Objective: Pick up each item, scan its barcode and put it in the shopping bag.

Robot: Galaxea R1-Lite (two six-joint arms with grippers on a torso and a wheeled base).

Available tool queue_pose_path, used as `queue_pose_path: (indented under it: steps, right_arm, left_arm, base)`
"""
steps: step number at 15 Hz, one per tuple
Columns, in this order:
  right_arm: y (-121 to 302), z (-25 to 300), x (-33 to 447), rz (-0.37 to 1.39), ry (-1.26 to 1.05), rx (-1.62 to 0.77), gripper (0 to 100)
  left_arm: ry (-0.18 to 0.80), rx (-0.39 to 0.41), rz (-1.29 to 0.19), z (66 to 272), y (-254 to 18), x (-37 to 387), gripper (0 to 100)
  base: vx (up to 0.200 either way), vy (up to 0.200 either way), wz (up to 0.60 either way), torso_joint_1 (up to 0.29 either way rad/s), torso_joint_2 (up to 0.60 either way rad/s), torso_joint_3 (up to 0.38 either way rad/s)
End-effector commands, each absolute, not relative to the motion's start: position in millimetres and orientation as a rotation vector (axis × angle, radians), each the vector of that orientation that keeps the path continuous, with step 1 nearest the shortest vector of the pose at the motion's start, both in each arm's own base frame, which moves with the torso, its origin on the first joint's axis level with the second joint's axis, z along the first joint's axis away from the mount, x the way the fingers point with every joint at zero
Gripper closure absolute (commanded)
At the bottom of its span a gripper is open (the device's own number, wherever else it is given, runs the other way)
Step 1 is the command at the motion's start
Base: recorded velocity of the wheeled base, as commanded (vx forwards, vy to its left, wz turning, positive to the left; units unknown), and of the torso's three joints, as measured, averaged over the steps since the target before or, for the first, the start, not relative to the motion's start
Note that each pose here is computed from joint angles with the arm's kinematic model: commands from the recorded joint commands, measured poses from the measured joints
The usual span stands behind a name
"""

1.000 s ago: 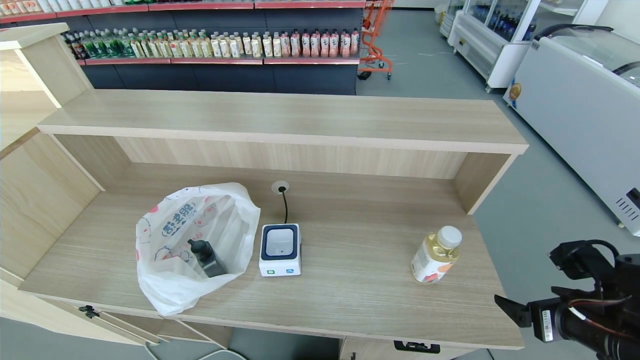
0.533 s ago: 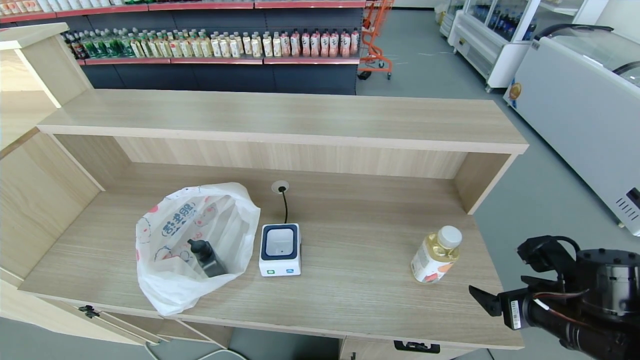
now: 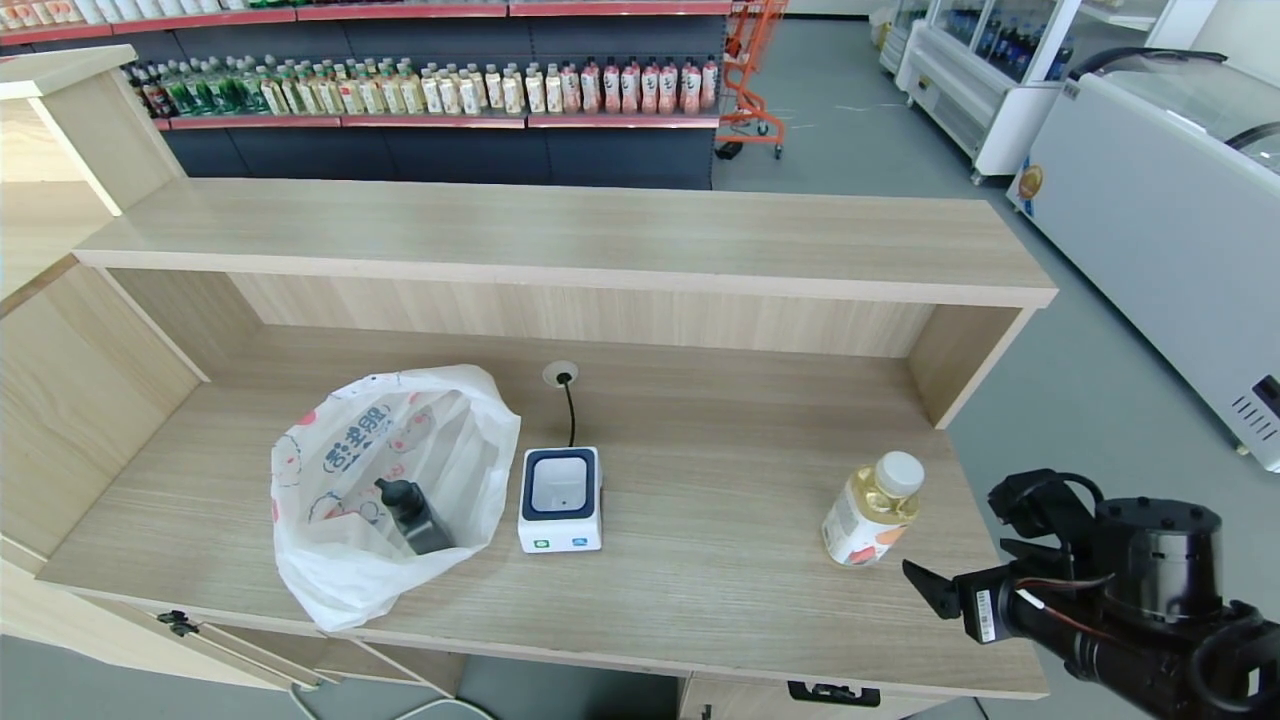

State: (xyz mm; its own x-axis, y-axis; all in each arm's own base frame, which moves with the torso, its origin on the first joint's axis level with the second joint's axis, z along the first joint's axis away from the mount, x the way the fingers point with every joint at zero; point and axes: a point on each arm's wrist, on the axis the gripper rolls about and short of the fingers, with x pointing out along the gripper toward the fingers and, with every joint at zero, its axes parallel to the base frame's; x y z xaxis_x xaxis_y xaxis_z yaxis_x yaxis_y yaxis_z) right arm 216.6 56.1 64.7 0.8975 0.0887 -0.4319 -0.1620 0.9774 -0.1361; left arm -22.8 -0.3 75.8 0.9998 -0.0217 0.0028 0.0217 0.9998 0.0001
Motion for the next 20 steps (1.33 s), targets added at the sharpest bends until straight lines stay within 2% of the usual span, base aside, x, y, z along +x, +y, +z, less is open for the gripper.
queue_pose_path:
  steps: [1, 20]
  right_arm:
    - [58, 57, 221, 0.139, 0.458, -0.177, 0]
    - [81, 31, 274, 0.262, 0.274, -0.173, 0]
  left_arm:
    - [-0.002, 0.000, -0.021, 76, 0, -23, 0]
    - [-0.002, 0.000, -0.021, 76, 0, -23, 0]
  base:
    - [0.000, 0.000, 0.00, 0.000, 0.00, 0.000]
    - [0.000, 0.000, 0.00, 0.000, 0.00, 0.000]
